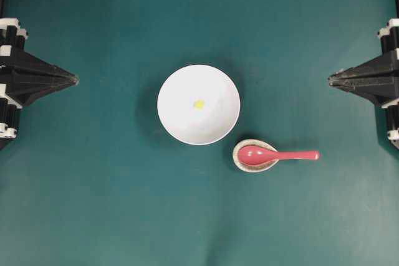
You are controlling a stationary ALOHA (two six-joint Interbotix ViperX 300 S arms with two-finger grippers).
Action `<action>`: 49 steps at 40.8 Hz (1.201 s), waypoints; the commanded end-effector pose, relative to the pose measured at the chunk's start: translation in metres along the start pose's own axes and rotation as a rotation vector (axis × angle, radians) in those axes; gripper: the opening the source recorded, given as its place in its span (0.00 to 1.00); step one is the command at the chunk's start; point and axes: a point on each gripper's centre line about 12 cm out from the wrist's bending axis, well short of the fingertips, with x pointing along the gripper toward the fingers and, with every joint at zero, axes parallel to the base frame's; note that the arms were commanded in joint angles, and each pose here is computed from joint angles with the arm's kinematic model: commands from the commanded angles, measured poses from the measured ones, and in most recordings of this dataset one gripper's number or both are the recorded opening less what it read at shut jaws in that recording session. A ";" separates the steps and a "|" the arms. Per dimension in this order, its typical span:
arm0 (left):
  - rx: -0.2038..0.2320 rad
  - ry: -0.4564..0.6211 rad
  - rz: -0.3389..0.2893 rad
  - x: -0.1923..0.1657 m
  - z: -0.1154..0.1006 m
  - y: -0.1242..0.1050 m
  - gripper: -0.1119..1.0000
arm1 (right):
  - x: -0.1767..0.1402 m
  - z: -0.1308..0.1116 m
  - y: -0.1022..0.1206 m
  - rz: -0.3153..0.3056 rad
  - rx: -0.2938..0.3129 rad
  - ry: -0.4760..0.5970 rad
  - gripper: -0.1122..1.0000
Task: Scoop the yellow hexagonal prism block from the bowl with a spoon using the right arm.
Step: 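Move the right gripper left toward the pink spoon handle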
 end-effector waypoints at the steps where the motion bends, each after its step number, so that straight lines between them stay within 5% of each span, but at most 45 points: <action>1: 0.019 0.003 -0.005 0.003 0.007 -0.001 0.10 | 0.004 0.006 0.000 0.000 0.005 -0.011 0.10; 16: 0.021 0.020 -0.005 0.003 0.006 -0.001 0.11 | 0.007 0.008 0.000 -0.001 0.012 0.026 0.12; 33: 0.023 0.017 -0.003 0.003 0.007 0.000 0.11 | 0.007 0.005 0.000 -0.001 0.014 0.051 0.63; 49: 0.028 0.017 0.034 0.003 0.007 0.007 0.11 | 0.019 -0.026 0.009 0.027 0.084 0.165 0.65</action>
